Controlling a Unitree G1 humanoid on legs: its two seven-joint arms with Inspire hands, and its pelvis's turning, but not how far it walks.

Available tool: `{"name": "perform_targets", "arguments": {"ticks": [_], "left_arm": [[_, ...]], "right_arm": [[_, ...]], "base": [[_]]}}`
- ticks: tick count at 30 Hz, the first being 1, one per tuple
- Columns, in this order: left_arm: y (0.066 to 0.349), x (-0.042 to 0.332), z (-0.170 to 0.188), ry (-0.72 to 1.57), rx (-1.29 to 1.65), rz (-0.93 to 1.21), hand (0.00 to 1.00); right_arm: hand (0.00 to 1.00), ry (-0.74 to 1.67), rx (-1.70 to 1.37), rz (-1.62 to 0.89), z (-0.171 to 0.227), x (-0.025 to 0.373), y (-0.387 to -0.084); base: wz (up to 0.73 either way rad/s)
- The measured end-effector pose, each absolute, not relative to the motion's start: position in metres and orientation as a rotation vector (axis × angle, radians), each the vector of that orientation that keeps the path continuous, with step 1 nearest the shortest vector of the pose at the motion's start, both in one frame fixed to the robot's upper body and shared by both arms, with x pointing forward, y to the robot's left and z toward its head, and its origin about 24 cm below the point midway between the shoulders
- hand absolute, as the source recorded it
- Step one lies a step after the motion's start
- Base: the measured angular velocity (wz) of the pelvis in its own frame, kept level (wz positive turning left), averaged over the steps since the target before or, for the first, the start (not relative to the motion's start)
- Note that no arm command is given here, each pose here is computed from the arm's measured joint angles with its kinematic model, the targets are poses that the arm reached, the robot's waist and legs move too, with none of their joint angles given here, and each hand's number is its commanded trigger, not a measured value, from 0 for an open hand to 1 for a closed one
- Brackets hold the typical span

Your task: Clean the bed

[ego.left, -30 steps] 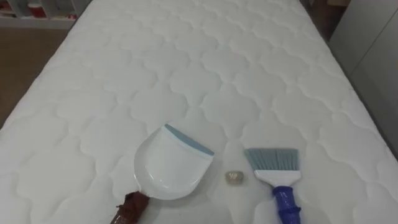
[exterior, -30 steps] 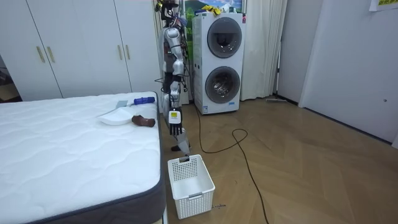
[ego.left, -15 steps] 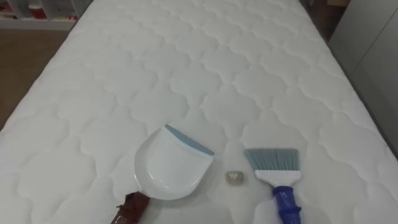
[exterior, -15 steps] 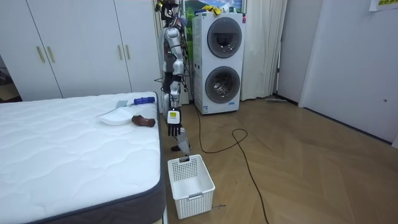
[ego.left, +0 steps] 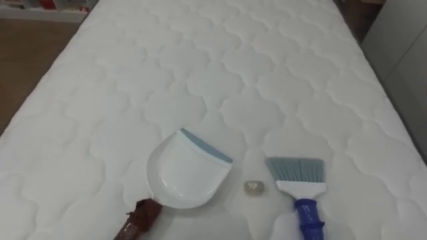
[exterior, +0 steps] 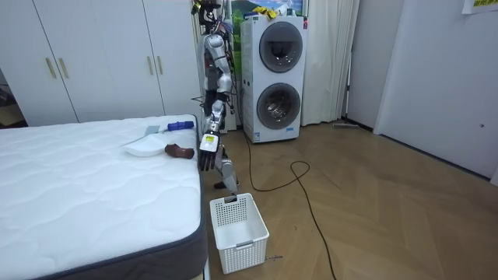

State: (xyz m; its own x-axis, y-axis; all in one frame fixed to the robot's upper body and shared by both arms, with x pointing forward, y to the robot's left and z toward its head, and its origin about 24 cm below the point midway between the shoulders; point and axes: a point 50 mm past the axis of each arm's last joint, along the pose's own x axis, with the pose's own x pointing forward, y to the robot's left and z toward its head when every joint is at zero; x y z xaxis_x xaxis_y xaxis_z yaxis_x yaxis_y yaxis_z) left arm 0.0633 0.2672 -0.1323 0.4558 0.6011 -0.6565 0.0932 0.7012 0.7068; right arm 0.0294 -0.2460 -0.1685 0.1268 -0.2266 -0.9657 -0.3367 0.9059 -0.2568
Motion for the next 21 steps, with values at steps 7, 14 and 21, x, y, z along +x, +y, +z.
{"name": "perform_targets", "arguments": {"ticks": [7,14,21], "left_arm": [[0.250,0.132,-0.090,0.570,0.767,0.421,0.00],[0.234,0.144,-0.087,0.505,0.759,0.354,0.00],[0.226,0.152,-0.082,0.450,0.748,0.320,0.00]], "right_arm": [[0.00,1.426,-0.482,0.085,-0.167,0.032,-0.251],[0.00,1.427,-0.475,0.093,-0.167,0.031,-0.250],[0.00,1.421,-0.468,0.104,-0.167,0.032,-0.250]], "base": [[-0.03],[-0.06],[0.00]]}}
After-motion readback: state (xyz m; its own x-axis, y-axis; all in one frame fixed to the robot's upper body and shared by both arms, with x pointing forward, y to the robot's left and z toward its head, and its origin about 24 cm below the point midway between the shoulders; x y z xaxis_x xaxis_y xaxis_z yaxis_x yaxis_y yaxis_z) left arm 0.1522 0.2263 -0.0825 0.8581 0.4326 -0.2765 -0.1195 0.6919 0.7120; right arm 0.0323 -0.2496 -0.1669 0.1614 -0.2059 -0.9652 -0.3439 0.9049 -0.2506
